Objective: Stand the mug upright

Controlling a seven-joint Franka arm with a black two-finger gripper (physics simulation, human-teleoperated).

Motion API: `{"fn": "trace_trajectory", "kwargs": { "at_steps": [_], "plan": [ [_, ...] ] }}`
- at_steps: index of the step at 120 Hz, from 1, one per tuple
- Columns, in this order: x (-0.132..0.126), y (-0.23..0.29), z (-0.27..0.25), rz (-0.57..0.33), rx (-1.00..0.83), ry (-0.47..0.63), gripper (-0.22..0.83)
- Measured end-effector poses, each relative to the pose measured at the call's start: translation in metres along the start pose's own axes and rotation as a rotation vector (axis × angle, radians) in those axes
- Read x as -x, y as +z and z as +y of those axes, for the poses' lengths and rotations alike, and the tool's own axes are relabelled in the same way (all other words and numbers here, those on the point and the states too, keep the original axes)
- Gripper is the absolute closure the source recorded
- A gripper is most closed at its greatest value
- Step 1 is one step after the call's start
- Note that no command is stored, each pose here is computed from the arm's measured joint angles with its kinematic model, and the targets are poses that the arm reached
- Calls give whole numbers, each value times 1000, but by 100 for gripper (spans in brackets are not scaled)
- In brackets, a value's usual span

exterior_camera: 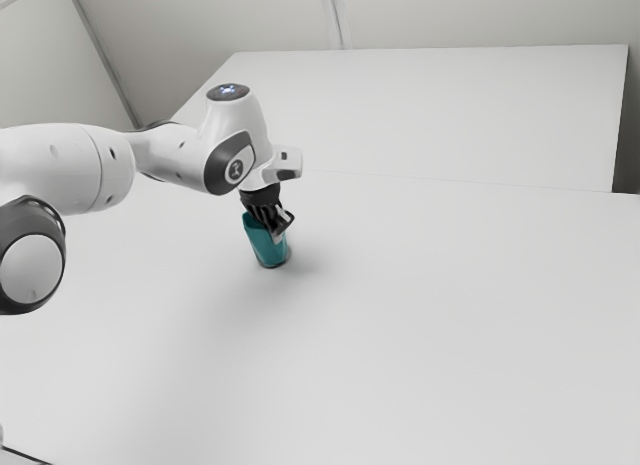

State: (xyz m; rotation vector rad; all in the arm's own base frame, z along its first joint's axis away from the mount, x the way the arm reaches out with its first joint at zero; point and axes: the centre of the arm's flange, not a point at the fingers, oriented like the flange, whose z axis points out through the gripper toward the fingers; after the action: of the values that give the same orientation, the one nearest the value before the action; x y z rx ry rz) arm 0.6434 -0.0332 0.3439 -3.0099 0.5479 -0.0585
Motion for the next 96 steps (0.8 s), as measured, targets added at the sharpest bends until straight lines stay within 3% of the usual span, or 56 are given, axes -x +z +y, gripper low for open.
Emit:
{"fn": "trace_trajectory", "kwargs": {
  "at_steps": [21, 38, 67, 96],
  "plan": [
    [0, 1, -3, 1, -1, -37, 39],
    [0, -6, -7, 10, -11, -53, 20],
    [6, -66, -12, 72, -41, -73, 6],
    [40, -170, -48, 88, -73, -157, 2]
  ]
}}
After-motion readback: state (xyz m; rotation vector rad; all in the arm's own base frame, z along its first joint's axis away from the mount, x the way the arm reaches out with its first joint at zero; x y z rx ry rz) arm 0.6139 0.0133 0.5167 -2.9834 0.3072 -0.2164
